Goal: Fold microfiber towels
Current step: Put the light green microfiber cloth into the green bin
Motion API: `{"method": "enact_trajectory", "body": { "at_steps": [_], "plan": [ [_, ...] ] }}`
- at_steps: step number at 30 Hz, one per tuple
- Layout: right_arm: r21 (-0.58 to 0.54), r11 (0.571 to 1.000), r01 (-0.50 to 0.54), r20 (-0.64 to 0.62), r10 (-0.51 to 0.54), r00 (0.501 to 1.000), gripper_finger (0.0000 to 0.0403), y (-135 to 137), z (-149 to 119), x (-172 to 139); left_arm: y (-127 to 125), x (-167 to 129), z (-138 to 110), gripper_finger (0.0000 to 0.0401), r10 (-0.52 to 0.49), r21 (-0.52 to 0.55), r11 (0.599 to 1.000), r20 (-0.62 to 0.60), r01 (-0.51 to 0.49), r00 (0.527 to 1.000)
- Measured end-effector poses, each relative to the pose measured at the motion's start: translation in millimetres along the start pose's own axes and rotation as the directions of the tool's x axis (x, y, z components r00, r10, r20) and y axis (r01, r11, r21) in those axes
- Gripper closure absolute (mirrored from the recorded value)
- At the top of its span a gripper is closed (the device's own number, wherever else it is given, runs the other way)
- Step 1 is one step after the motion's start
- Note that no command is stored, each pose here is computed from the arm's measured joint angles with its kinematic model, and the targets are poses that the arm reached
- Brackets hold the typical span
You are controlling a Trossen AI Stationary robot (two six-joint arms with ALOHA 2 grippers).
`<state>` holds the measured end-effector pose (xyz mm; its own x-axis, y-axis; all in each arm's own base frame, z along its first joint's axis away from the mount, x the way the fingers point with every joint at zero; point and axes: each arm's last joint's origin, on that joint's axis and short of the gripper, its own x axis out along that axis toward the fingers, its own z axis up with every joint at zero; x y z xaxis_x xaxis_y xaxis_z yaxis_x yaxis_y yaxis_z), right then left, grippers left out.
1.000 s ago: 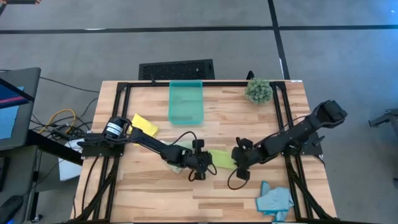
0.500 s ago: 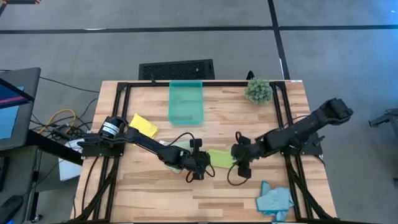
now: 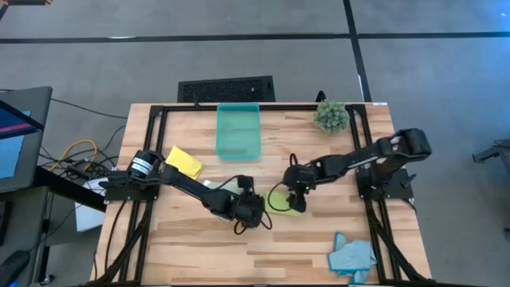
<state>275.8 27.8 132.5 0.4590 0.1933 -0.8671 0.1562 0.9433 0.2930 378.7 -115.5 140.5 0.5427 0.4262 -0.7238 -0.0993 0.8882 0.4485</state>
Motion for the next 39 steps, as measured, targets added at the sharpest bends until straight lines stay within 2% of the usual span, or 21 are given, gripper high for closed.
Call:
{"method": "enact_trajectory", "body": {
  "at_steps": [4, 12, 17, 23, 29, 34, 37, 39],
  "plan": [
    [-0.023, 1.000, 0.007, -0.011, -0.008, 1.000, 0.0163, -5.9, 5.5, 6.6, 4.9, -8.9, -7.4, 0.0401, 0.094, 0.018, 0.995, -0.058, -0.093, 0.994],
    [-0.045, 0.999, 0.012, 0.000, -0.012, 1.000, 0.0221, -6.7, 7.5, 8.3, 10.1, -41.2, -19.9, 0.0401, 0.190, 0.004, 0.982, -0.130, -0.191, 0.973],
    [-0.086, 0.996, 0.023, -0.035, -0.026, 0.999, 0.0290, -6.9, 4.3, 22.0, 11.2, -76.4, -27.8, 0.0401, 0.306, -0.028, 0.950, -0.090, -0.310, 0.948],
    [-0.132, 0.990, 0.054, -0.005, -0.055, 0.998, 0.0387, -2.2, 4.3, 22.4, 9.8, -105.9, -45.3, 0.0401, 0.461, -0.066, 0.884, -0.035, -0.462, 0.887],
    [-0.149, 0.987, 0.066, 0.075, -0.056, 0.996, 0.0376, 10.0, 9.4, -6.1, 11.5, -106.8, -69.4, 0.0401, 0.518, -0.122, 0.845, -0.055, -0.520, 0.854],
    [-0.190, 0.977, 0.092, 0.143, -0.065, 0.988, 0.0395, 21.7, 19.2, -30.8, 13.7, -96.7, -95.9, 0.0401, 0.555, -0.195, 0.808, -0.066, -0.557, 0.829],
    [-0.194, 0.976, 0.100, 0.218, -0.056, 0.974, 0.0389, 27.3, 31.9, -45.7, 17.9, -96.4, -104.8, 0.0401, 0.590, -0.217, 0.780, -0.061, -0.587, 0.805],
    [-0.202, 0.973, 0.108, 0.225, -0.061, 0.972, 0.0385, 27.8, 37.2, -50.9, 20.5, -98.0, -106.8, 0.0401, 0.605, -0.241, 0.763, -0.063, -0.601, 0.794]
  ]
}}
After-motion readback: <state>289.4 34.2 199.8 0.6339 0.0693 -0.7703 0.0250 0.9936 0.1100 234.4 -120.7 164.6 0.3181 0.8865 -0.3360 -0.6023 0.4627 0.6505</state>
